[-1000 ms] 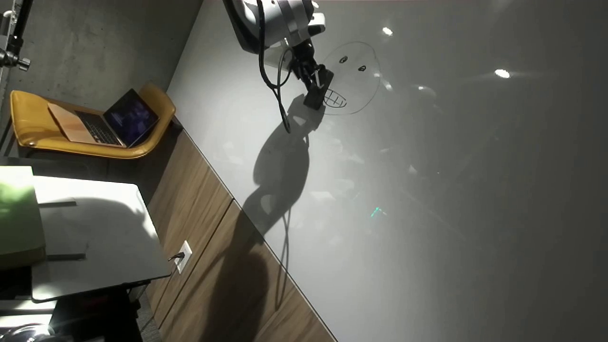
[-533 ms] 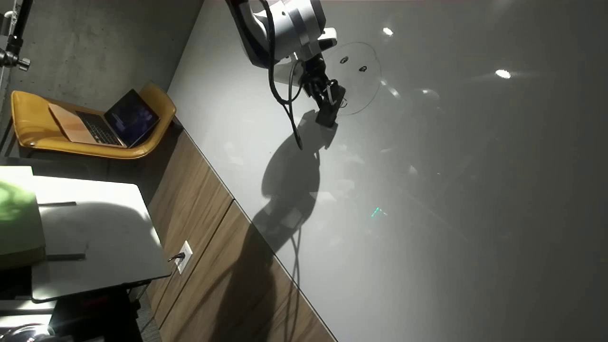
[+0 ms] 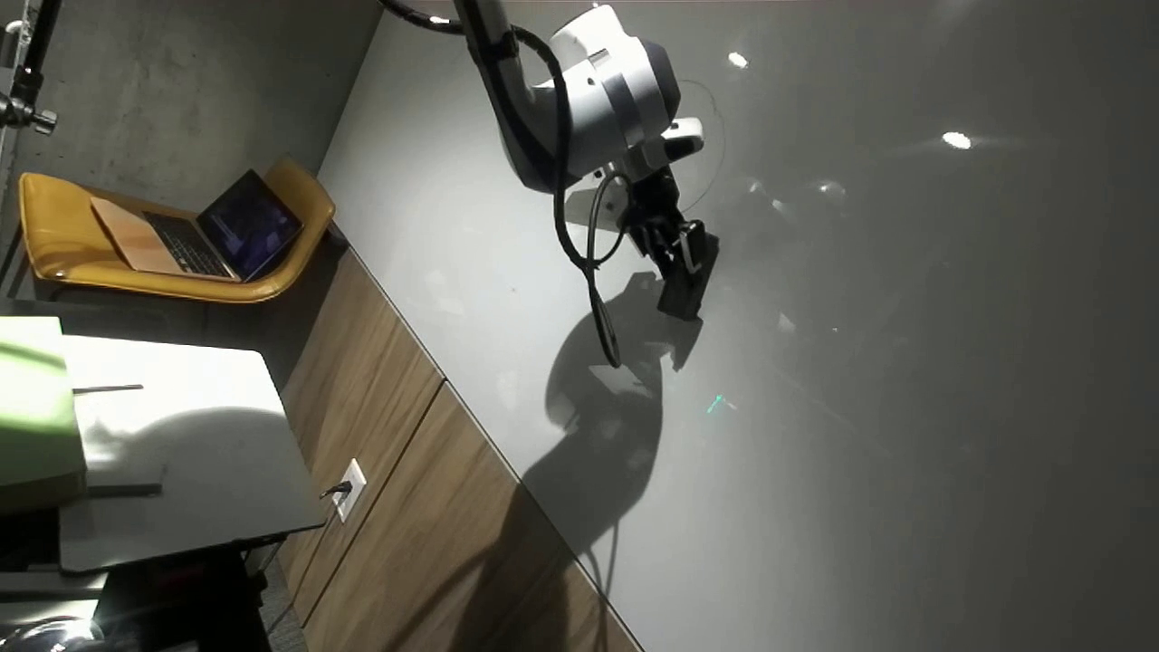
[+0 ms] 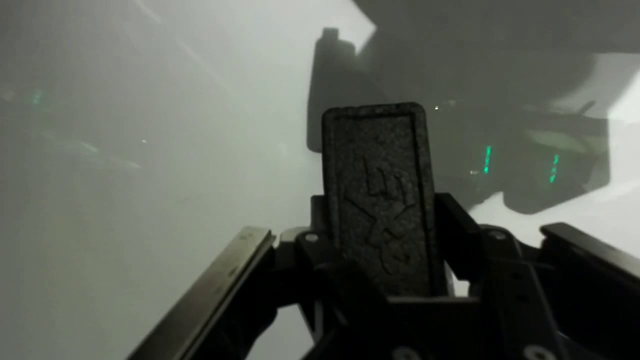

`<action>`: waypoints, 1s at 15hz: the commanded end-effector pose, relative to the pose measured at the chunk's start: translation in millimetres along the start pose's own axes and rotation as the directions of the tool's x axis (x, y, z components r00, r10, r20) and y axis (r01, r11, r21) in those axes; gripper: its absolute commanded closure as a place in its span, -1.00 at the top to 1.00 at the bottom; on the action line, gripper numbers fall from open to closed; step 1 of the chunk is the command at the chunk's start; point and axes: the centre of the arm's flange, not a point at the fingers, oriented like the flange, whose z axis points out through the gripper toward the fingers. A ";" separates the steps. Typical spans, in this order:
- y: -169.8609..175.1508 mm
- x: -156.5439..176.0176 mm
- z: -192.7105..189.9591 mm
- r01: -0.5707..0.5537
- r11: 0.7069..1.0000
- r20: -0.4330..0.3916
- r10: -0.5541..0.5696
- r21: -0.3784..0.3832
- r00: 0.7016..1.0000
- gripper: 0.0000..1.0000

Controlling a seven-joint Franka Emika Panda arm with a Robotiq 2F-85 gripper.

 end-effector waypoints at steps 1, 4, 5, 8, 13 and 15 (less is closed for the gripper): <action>28.4 47.3 50.4 -0.072 0.997 -0.049 0.070 -0.027 0.996 -0.43; 33.0 49.0 57.0 -0.134 0.991 -0.044 0.134 -0.014 0.990 -0.43; 31.8 49.2 57.0 -0.155 0.988 -0.036 0.155 -0.002 0.987 -0.43; 31.7 51.0 59.6 -0.182 0.983 -0.040 0.183 0.022 0.982 -0.43; 33.8 54.0 64.3 -0.155 0.987 -0.080 0.159 0.049 0.984 -0.43; 36.3 53.0 65.0 -0.128 0.989 -0.076 0.133 0.071 0.988 -0.43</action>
